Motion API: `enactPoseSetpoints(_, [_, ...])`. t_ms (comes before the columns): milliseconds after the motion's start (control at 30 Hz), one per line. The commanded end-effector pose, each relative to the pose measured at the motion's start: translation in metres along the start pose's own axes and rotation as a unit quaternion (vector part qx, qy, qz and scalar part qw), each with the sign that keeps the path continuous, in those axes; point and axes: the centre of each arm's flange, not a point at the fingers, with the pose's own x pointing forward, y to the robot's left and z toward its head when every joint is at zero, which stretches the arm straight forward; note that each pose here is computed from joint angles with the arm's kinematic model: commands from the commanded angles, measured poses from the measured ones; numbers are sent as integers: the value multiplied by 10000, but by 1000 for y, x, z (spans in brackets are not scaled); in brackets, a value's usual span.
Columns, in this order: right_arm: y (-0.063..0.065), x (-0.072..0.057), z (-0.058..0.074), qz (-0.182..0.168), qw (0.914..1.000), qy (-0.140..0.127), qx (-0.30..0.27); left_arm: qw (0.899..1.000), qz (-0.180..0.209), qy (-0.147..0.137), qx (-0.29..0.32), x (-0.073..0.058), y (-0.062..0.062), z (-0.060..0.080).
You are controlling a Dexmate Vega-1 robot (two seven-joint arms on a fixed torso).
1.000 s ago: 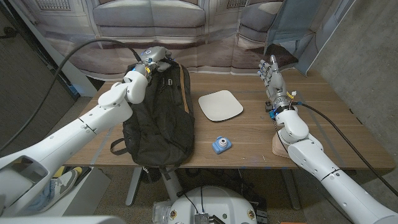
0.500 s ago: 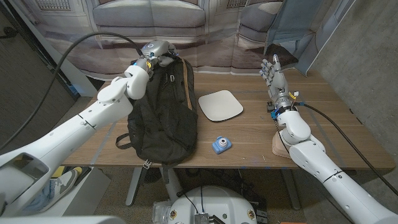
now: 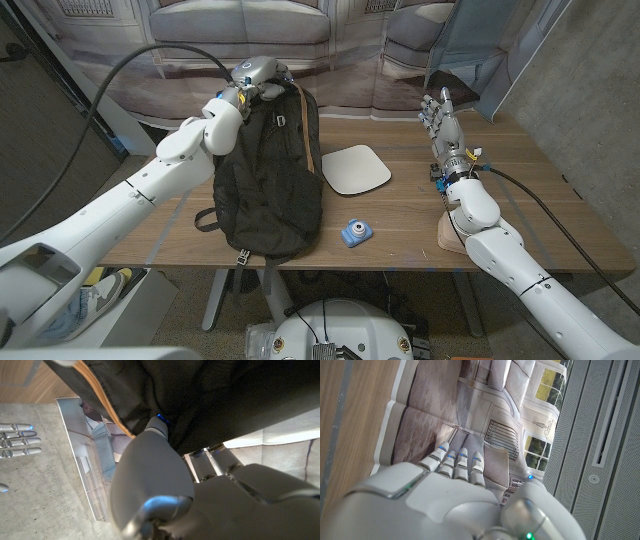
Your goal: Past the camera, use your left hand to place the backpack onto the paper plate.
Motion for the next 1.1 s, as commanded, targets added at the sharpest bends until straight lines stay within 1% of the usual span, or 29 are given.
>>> enactPoseSetpoints(33, [2,-1,1,1,10000,-27,15,9999,71,-122,-68,4,8,4])
enactPoseSetpoints(100, [3,-1,0,3,10000,-27,22,9997,77,-142,-163,5,9,4])
enactPoseSetpoints(300, [4,-1,1,-27,10000,-34,27,9997,113,-233,-45,7,12,10])
enactPoseSetpoints(367, [4,-1,1,-24,10000,-40,37,9996,53,-249,-121,9,13,11])
enactPoseSetpoints(467, [4,-1,1,-25,10000,-48,45,9993,135,-319,-136,10,15,14])
enactPoseSetpoints(733, [4,-1,0,-23,10000,-62,64,9990,160,-409,-97,14,19,20])
enactPoseSetpoints(833, [3,-2,1,-40,9999,-71,64,9985,200,-452,-226,16,22,21])
enactPoseSetpoints(867, [3,-3,2,-35,9999,-79,53,9986,211,-465,-161,17,22,22])
enactPoseSetpoints(967, [0,-5,5,-73,9999,-93,58,9982,187,-526,-235,20,19,26])
enactPoseSetpoints(1100, [-9,-10,8,-118,9999,-98,57,9973,158,-688,-223,24,14,35])
